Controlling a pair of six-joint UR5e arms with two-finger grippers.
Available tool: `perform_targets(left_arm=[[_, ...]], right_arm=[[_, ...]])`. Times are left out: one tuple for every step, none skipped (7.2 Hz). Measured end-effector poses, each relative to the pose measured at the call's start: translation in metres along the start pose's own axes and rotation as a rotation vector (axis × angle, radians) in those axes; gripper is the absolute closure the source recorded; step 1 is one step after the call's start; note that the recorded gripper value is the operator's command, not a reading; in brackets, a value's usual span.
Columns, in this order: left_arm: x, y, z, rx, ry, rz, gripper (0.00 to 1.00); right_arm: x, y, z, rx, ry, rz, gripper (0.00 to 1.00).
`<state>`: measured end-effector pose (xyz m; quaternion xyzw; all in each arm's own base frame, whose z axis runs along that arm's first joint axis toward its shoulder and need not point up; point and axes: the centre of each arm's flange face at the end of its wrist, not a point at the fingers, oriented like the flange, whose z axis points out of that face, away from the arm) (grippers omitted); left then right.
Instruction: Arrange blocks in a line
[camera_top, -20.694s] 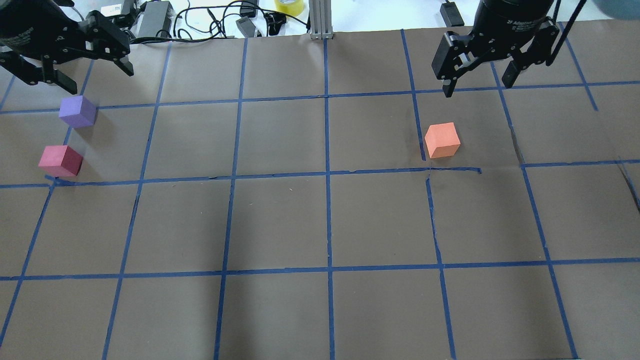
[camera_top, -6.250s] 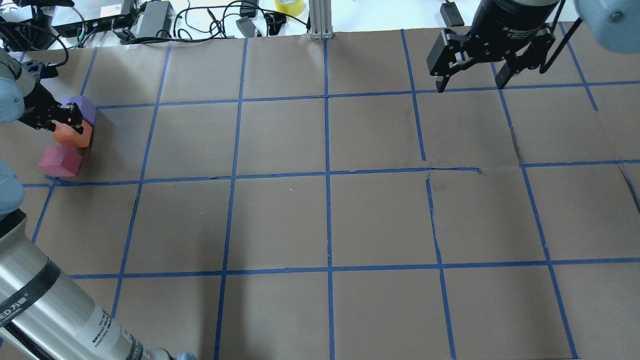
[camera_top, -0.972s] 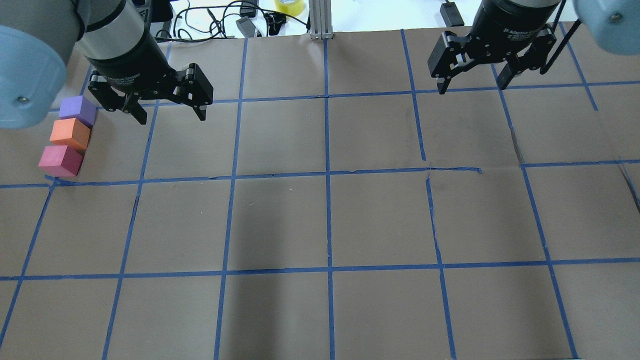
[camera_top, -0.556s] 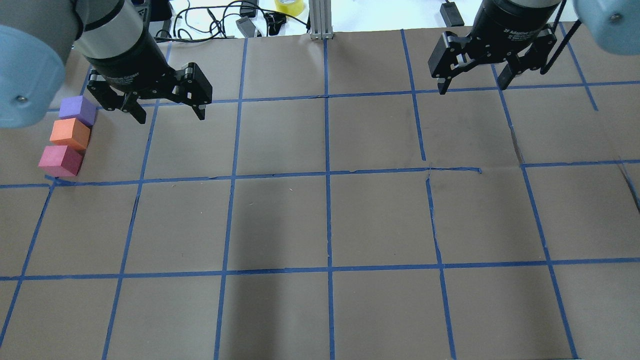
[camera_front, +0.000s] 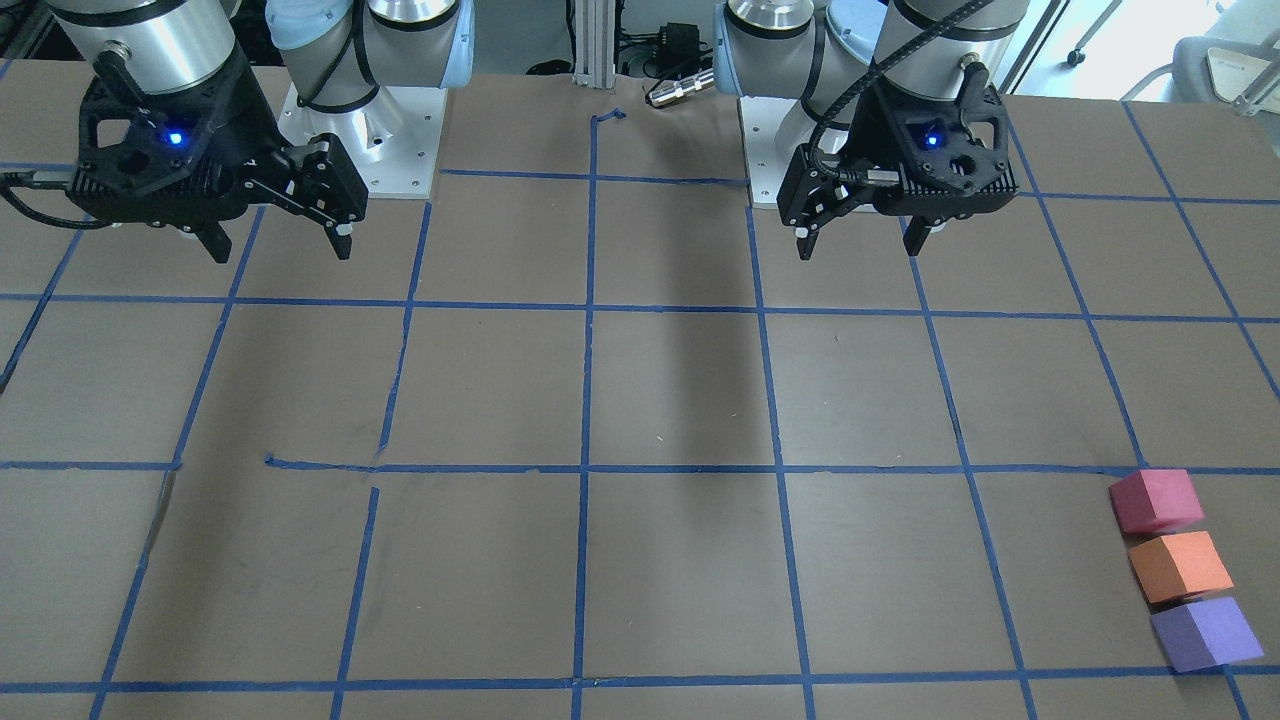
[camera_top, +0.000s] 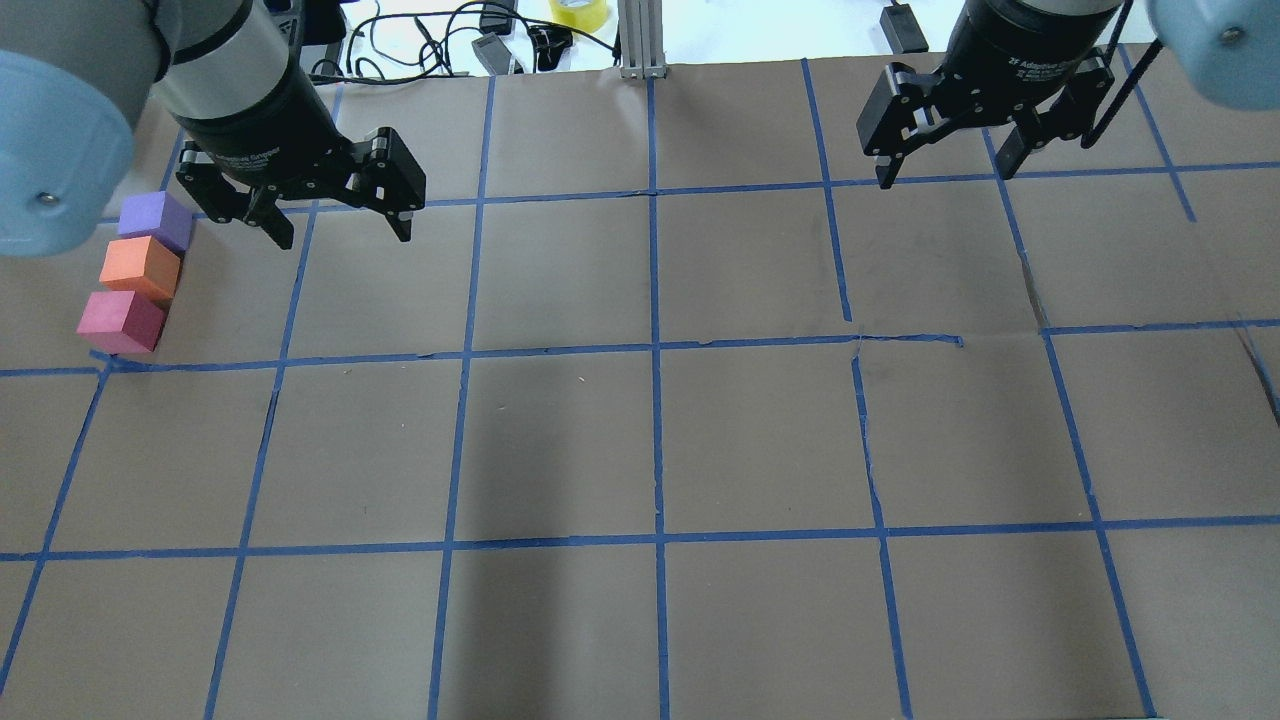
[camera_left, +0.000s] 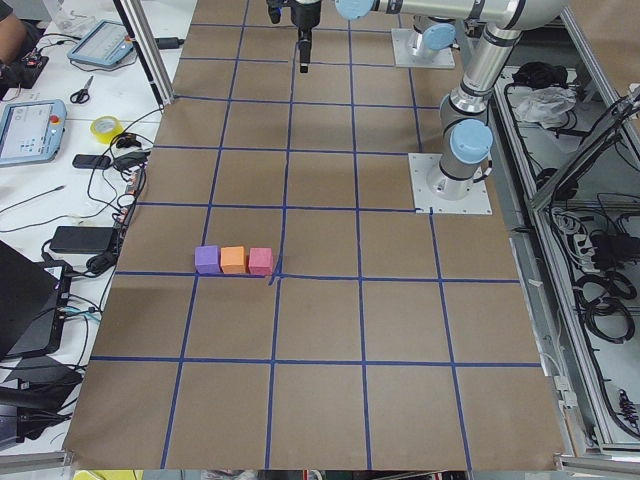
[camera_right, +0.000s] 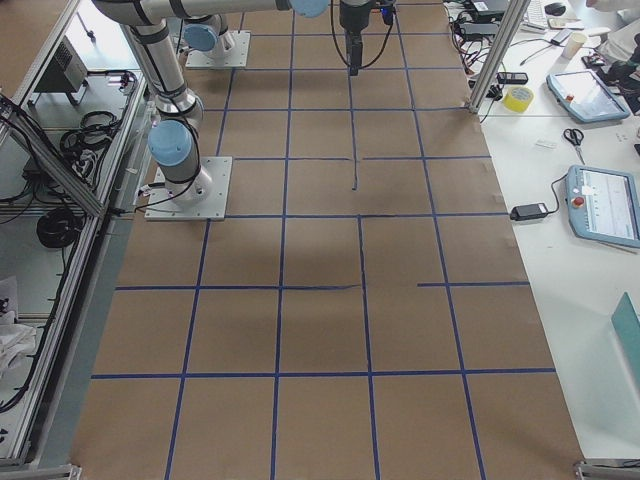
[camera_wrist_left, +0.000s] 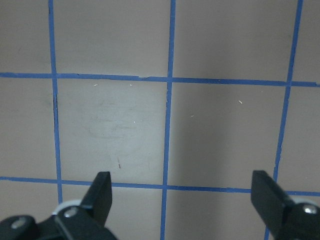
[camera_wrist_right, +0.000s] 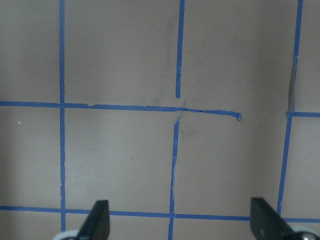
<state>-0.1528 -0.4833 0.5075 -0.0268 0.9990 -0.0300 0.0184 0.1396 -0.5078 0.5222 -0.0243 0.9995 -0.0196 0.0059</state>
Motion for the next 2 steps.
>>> perform_targets(left_arm=[[0.0003, -0.0009, -0.0005, 0.001, 0.005, 0.000, 0.00], [-0.0001, -0.0016, -0.0012, 0.003, 0.005, -0.001, 0.00]], right_arm=[[-0.0001, 0.0000, 0.0000, 0.000, 0.000, -0.001, 0.00], [-0.0003, 0.0001, 0.0000, 0.000, 0.000, -0.002, 0.00]])
